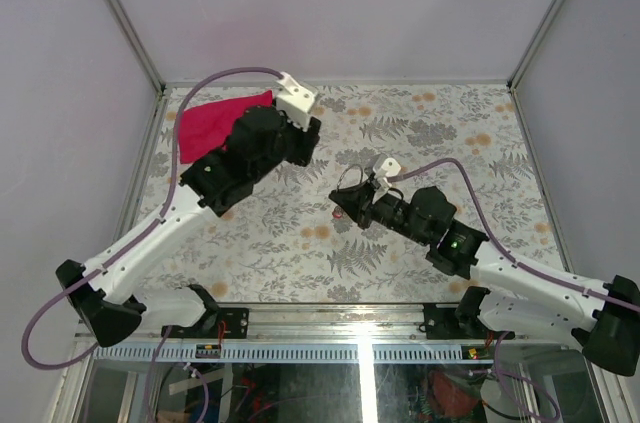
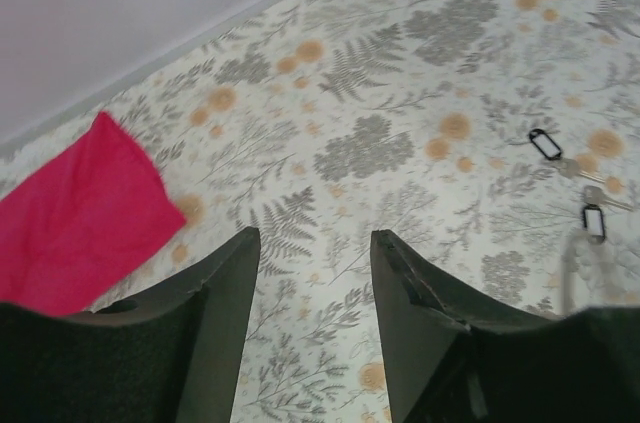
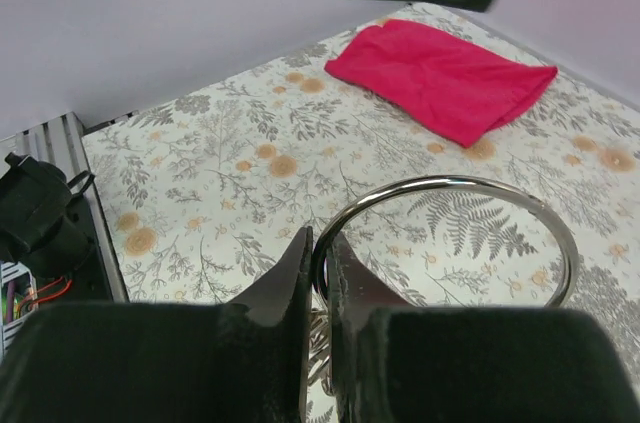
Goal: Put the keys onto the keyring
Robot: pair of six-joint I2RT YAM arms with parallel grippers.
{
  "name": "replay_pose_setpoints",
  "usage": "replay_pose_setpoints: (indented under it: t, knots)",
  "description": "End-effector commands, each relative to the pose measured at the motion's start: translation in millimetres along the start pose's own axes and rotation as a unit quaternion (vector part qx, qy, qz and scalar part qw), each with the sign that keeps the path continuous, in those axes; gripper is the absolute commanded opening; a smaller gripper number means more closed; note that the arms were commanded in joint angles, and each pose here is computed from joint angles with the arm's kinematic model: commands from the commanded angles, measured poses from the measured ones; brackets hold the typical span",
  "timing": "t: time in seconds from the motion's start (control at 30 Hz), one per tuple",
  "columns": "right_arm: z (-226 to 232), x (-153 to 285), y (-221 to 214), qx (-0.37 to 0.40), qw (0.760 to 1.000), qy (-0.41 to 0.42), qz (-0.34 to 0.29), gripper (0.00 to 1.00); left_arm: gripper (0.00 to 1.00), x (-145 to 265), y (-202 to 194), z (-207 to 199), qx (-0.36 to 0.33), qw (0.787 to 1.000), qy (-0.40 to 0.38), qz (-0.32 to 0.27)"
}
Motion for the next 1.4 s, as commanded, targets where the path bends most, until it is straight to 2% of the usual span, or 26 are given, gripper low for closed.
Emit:
replay_pose_setpoints:
  t: [0.0, 0.13, 0.27, 0.4, 0.47, 0.6, 0.73, 0.83, 1.07, 1.37]
  knots:
    - [-5.9, 11.1, 20.8, -0.021, 0.997, -0.060, 0.036, 0.03, 0.51, -1.9, -4.3, 28.6, 0.065, 0.997, -0.018, -0.024]
    - [-22.0, 19.4, 20.0, -0.016, 0.986, -0.130, 0.103, 0.02, 0.51, -6.4, -19.6, 61.3, 0.114, 0.993, -0.003, -0.015]
    - [-48.7, 24.1, 21.8, -0.041, 0.974, -0.162, 0.153, 0.02, 0.56, -9.8, -41.4, 85.2, 0.153, 0.988, 0.023, 0.008]
    - [-76.9, 25.4, 19.4, -0.070, 0.961, -0.196, 0.183, 0.02, 0.68, -12.9, -60.0, 86.1, 0.171, 0.985, 0.009, 0.037]
    - [-90.9, 23.3, 17.2, -0.082, 0.952, -0.217, 0.201, 0.02, 0.80, -15.2, -67.9, 82.4, 0.177, 0.983, -0.009, 0.054]
    - [-124.6, 20.5, 3.1, -0.117, 0.926, -0.285, 0.216, 0.04, 0.99, -20.7, -83.7, 80.6, 0.197, 0.976, -0.007, 0.090]
    - [-163.0, 18.4, -19.1, -0.165, 0.899, -0.334, 0.229, 0.04, 1.00, -28.4, -92.3, 81.7, 0.227, 0.968, 0.015, 0.102]
    - [-189.0, 18.6, -30.5, -0.177, 0.871, -0.389, 0.243, 0.04, 1.00, -33.3, -97.5, 88.1, 0.270, 0.954, 0.080, 0.102]
    - [-260.0, 31.9, -52.1, -0.210, 0.817, -0.477, 0.245, 0.05, 1.00, -34.2, -99.5, 96.1, 0.279, 0.948, 0.133, 0.074]
    - [-342.7, 36.6, -71.4, -0.250, 0.780, -0.517, 0.247, 0.05, 1.00, -18.9, -99.4, 99.4, 0.270, 0.951, 0.150, -0.009]
Point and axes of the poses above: each gripper's point midway between its finger pads, its own x axis back along the fingers, its own z axis along the line the jaws close on, y = z × x, the point moved 9 cm from there along x, back along the fingers, and after that the axes turned 1 degree about x, right-handed, at the moved point
